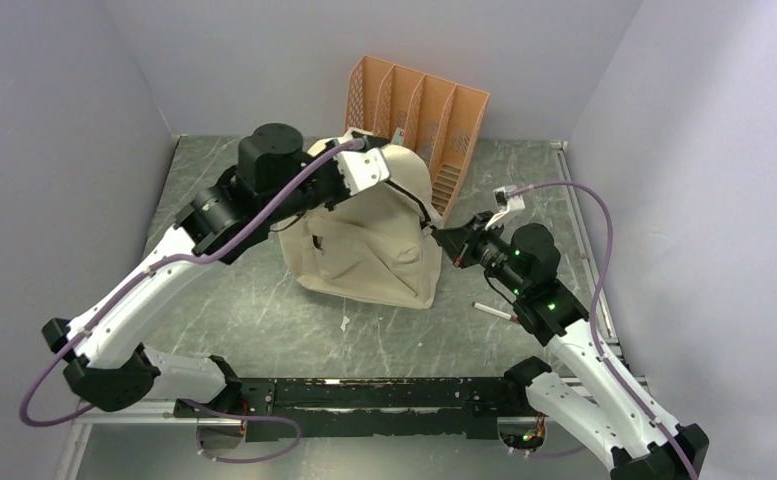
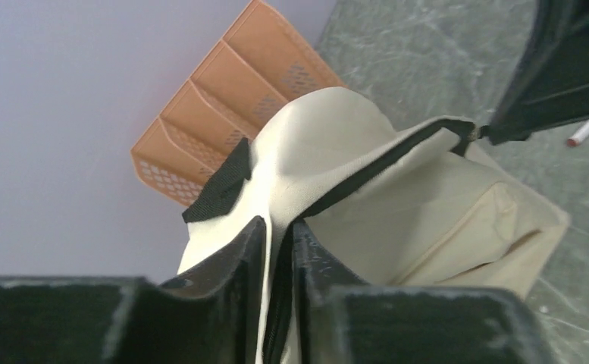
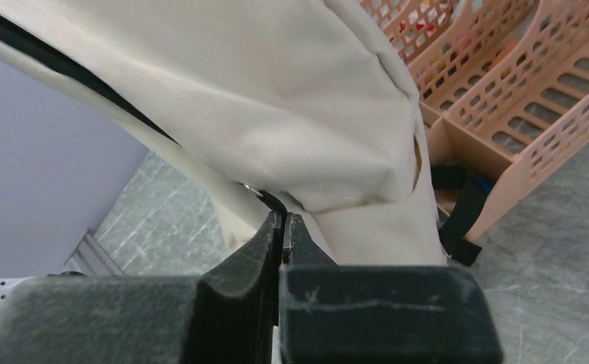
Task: Pack the student bag
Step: Zip the student bag at the center of the board.
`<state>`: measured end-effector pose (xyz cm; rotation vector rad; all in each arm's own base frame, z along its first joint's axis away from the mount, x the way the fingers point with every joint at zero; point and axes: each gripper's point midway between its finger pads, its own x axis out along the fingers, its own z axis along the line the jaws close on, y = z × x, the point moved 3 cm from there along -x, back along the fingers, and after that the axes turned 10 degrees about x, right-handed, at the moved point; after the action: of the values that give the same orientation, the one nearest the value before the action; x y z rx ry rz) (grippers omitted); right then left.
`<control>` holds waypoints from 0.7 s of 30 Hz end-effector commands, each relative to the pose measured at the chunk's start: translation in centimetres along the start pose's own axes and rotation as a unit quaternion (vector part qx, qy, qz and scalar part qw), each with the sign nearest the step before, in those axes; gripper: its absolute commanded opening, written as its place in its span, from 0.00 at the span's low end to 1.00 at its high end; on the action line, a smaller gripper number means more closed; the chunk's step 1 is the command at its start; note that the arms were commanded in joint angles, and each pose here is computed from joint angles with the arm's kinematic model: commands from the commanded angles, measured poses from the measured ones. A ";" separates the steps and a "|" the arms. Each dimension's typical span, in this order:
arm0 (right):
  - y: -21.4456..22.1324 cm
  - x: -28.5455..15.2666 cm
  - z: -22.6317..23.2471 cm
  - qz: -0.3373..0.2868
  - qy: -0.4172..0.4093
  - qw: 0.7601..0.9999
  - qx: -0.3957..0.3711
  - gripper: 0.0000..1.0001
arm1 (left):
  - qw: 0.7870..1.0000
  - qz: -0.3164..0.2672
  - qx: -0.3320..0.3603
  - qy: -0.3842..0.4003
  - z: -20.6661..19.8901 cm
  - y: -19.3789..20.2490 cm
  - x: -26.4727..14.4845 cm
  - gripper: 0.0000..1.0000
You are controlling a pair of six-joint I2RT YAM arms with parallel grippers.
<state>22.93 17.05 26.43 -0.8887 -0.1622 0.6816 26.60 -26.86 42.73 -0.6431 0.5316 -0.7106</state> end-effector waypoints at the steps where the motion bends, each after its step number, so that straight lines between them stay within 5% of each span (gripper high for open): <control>1: -3.3 -0.9 2.1 -0.046 -0.019 0.998 -0.037 0.00 | 0.994 -0.110 0.006 -0.019 1.2 -3.4 -2.4 0.34; 4: -4.4 -0.8 3.4 -0.051 -0.040 0.997 -0.045 0.00 | 0.995 -0.099 0.010 0.001 -0.1 -2.4 -2.1 0.53; 9: -4.7 -0.8 4.7 -0.046 -0.073 0.995 -0.043 0.00 | 0.996 -0.074 0.036 0.036 -1.1 -1.4 -1.0 0.72; 16: -4.0 -0.8 4.9 -0.035 -0.087 0.995 -0.035 0.00 | 0.987 -0.102 0.101 0.069 -2.2 -1.7 1.4 0.79; 21: -3.6 -0.7 4.7 -0.029 -0.085 0.995 -0.033 0.00 | 0.949 -0.196 0.234 0.074 -3.8 -3.6 1.3 0.79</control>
<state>22.77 17.74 30.83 -0.9076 -0.2879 0.6951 25.63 -29.91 40.01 -0.4093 0.5444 -0.9842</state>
